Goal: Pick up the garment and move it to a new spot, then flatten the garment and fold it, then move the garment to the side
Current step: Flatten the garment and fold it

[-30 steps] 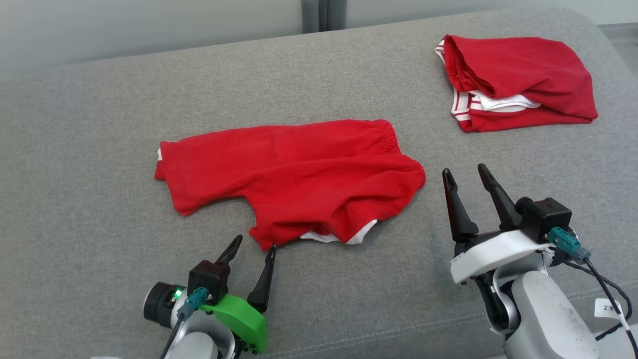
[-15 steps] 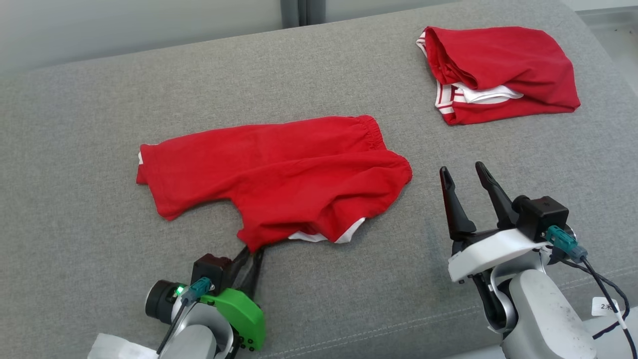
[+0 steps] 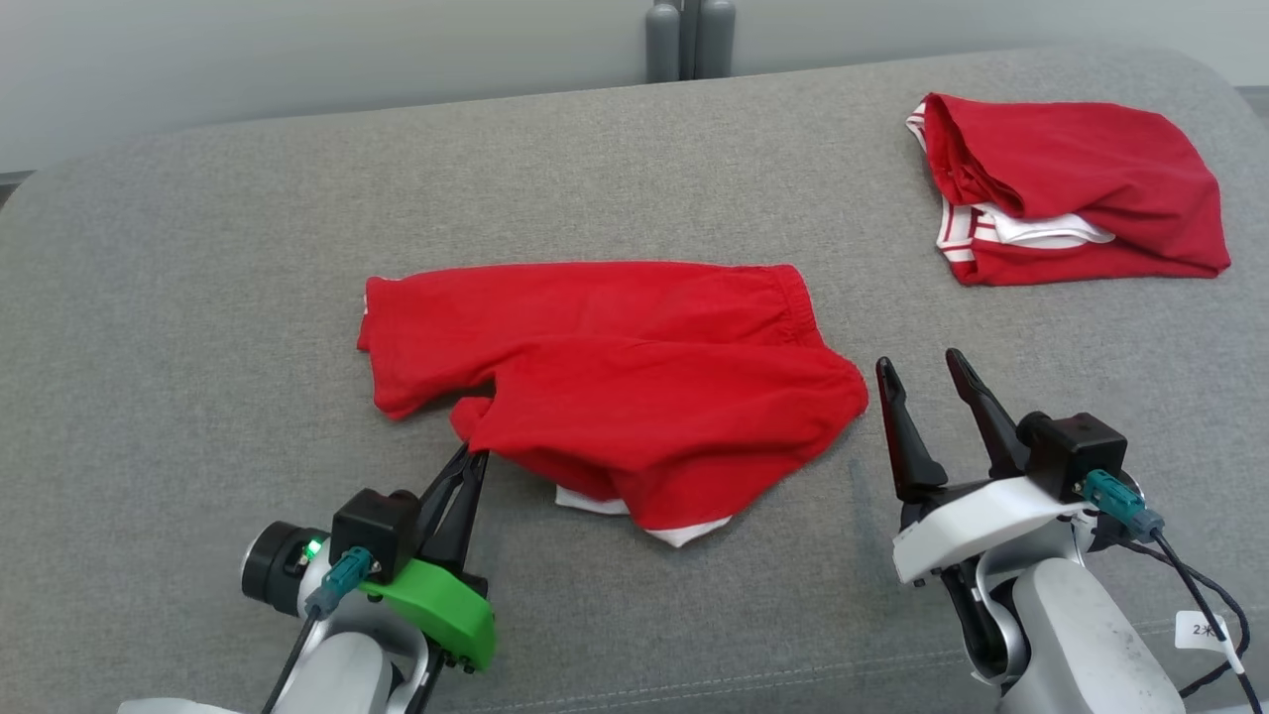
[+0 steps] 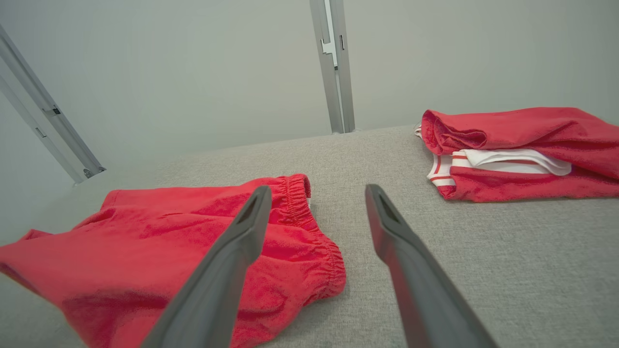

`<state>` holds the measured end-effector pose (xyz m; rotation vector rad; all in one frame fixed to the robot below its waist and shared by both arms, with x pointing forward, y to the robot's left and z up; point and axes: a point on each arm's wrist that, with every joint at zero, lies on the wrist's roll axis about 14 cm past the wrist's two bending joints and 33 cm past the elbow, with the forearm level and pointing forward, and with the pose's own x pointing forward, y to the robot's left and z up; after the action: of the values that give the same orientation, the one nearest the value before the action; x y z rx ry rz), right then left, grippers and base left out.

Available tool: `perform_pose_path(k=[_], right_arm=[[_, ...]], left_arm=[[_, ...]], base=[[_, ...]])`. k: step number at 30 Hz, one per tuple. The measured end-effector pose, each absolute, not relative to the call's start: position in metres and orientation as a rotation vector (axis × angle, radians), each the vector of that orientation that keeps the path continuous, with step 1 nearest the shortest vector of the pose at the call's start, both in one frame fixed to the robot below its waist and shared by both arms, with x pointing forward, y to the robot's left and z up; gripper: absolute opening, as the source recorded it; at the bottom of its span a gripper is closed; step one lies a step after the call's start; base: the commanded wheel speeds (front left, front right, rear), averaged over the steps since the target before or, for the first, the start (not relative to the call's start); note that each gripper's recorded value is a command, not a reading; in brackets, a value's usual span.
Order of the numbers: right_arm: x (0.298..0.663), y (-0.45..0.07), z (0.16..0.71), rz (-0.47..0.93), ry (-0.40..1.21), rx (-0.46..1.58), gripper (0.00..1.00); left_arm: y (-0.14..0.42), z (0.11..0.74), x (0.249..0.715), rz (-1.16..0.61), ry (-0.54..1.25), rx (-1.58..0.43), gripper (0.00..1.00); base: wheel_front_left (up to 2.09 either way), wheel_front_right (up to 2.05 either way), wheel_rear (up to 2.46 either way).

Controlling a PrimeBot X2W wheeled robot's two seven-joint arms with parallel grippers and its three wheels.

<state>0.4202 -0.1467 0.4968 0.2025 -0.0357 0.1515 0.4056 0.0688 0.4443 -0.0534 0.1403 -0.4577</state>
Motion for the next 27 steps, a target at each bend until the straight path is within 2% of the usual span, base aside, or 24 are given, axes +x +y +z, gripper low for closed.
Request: perform_pose_path(k=[6,11,27], right_arm=[[0.421,-0.132,0.503,0.19,-0.046,0.215,1.0],[0.419,-0.129,0.505,0.197,-0.051,0.224,1.0],[0.416,-0.162,0.493,0.106,-0.023,0.212,1.0]], left_arm=[[0.088,0.474,0.399,-0.449,0.04,0.027,0.0],[0.093,0.484,0.394,-0.446,0.029,0.056,0.0],[0.08,0.435,0.435,-0.476,0.196,0.053,0.0]], base=[[0.0,0.0,0.0],[0.0,0.0,0.0],[0.0,0.0,0.0]])
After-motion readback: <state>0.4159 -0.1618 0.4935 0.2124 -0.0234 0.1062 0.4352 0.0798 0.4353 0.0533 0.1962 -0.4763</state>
